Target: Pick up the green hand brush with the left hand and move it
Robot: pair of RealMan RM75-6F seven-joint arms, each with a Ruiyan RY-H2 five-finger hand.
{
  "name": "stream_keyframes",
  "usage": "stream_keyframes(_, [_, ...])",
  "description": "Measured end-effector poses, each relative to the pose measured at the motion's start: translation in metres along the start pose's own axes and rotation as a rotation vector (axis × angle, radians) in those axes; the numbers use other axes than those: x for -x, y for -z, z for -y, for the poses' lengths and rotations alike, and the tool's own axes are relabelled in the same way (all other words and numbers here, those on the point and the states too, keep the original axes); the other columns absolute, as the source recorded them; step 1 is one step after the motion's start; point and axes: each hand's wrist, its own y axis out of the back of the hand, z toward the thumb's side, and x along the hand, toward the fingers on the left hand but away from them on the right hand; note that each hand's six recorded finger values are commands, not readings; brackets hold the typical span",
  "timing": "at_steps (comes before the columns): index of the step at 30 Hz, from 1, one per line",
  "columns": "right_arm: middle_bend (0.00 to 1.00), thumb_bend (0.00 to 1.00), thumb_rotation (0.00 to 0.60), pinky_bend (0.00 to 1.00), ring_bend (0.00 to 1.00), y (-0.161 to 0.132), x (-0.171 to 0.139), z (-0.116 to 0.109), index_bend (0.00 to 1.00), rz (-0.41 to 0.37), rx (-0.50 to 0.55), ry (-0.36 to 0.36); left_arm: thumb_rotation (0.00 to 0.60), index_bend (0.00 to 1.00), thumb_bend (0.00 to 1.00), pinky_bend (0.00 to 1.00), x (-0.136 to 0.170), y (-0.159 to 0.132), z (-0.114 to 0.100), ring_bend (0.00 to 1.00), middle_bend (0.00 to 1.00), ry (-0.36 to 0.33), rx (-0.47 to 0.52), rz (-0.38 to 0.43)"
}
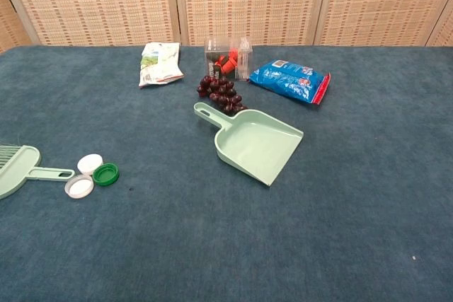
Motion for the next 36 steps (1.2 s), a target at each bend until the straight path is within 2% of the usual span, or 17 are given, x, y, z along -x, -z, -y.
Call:
stream_keyframes(6, [0.0, 0.21, 0.6, 0.0, 0.0, 0.0, 0.001, -0.001, 0.0, 0.006, -0.003, 0.007, 0.6, 0.0, 0.4, 0.12, -0.005, -0.009, 0.008, 0.0, 0.0, -0.004, -0.039, 0.018])
stream_keyframes(9, [0.0, 0.21, 0.6, 0.0, 0.0, 0.0, -0.001, -0.006, 0.0, 0.007, 0.001, 0.035, 0.6, 0.01, 0.4, 0.2, -0.01, -0.02, 0.013, 0.01, 0.01, -0.009, -0.034, 0.055])
stream_keyframes(11, [0.0, 0.21, 0.6, 0.0, 0.0, -0.001, -0.003, -0.008, 0.0, 0.003, 0.002, 0.055, 0.6, 0.09, 0.41, 0.28, -0.018, -0.028, 0.021, 0.1, 0.1, -0.008, -0.043, 0.077])
stream_keyframes(14, [0.0, 0.21, 0.6, 0.0, 0.0, -0.002, -0.005, -0.009, 0.0, 0.003, -0.009, 0.063, 0.6, 0.2, 0.41, 0.29, -0.031, -0.038, 0.032, 0.19, 0.2, -0.017, -0.055, 0.097])
stream_keyframes(16, [0.0, 0.22, 0.6, 0.0, 0.0, -0.003, -0.005, -0.009, 0.0, 0.006, -0.018, 0.07, 0.6, 0.21, 0.4, 0.33, -0.042, -0.043, 0.04, 0.23, 0.21, -0.024, -0.07, 0.095])
stream_keyframes(21, [0.0, 0.21, 0.6, 0.0, 0.0, -0.002, -0.003, -0.009, 0.0, 0.025, -0.024, 0.08, 0.6, 0.22, 0.37, 0.58, -0.067, -0.055, 0.061, 0.41, 0.22, 0.0, -0.109, 0.079])
stream_keyframes(23, [0.0, 0.22, 0.6, 0.0, 0.0, 0.001, -0.002, -0.008, 0.0, 0.039, -0.026, 0.077, 0.6, 0.22, 0.37, 0.63, -0.076, -0.061, 0.065, 0.46, 0.24, 0.002, -0.126, 0.078])
stream_keyframes(28, [0.0, 0.22, 0.6, 0.0, 0.0, 0.007, 0.004, -0.004, 0.0, 0.068, -0.032, 0.056, 0.6, 0.24, 0.37, 0.66, -0.097, -0.07, 0.072, 0.51, 0.26, -0.015, -0.2, 0.072])
stream_keyframes(36, [0.0, 0.21, 0.6, 0.0, 0.0, 0.008, 0.002, -0.008, 0.0, 0.075, -0.029, 0.065, 0.6, 0.28, 0.35, 0.66, -0.12, -0.061, 0.087, 0.55, 0.3, 0.005, -0.323, 0.015])
